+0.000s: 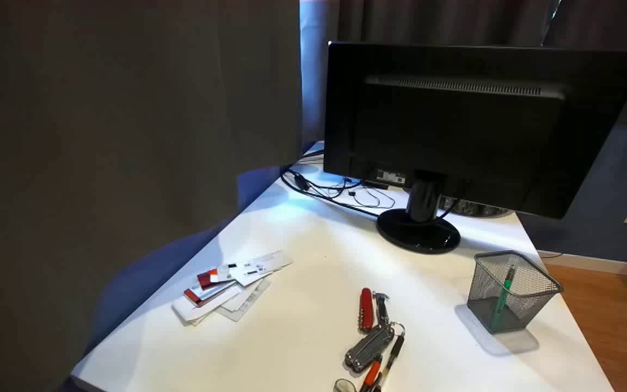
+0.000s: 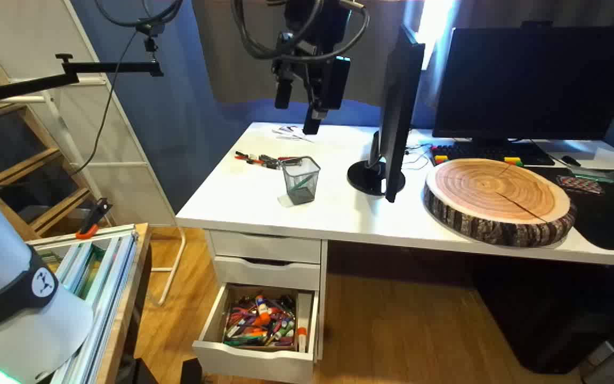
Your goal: Open the second white drawer from the top
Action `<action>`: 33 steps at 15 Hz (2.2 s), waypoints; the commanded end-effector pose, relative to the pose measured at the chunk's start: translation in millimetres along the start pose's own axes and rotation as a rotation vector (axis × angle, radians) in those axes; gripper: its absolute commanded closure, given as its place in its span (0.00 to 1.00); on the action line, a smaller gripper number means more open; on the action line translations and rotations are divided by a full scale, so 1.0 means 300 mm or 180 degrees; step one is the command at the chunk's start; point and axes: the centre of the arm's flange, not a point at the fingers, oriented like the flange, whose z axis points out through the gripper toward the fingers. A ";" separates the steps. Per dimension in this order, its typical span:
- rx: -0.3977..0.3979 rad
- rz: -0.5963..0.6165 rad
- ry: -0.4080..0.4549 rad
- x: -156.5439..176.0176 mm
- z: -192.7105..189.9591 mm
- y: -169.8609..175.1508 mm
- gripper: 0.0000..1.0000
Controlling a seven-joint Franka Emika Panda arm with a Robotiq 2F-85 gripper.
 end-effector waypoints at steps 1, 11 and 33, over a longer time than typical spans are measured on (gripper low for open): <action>0.0000 0.0000 0.0000 0.000 0.000 0.000 0.00; 0.0000 0.0000 0.0000 0.000 0.000 0.000 0.00; 0.1621 -0.0610 -0.0111 0.024 1.002 -0.116 0.00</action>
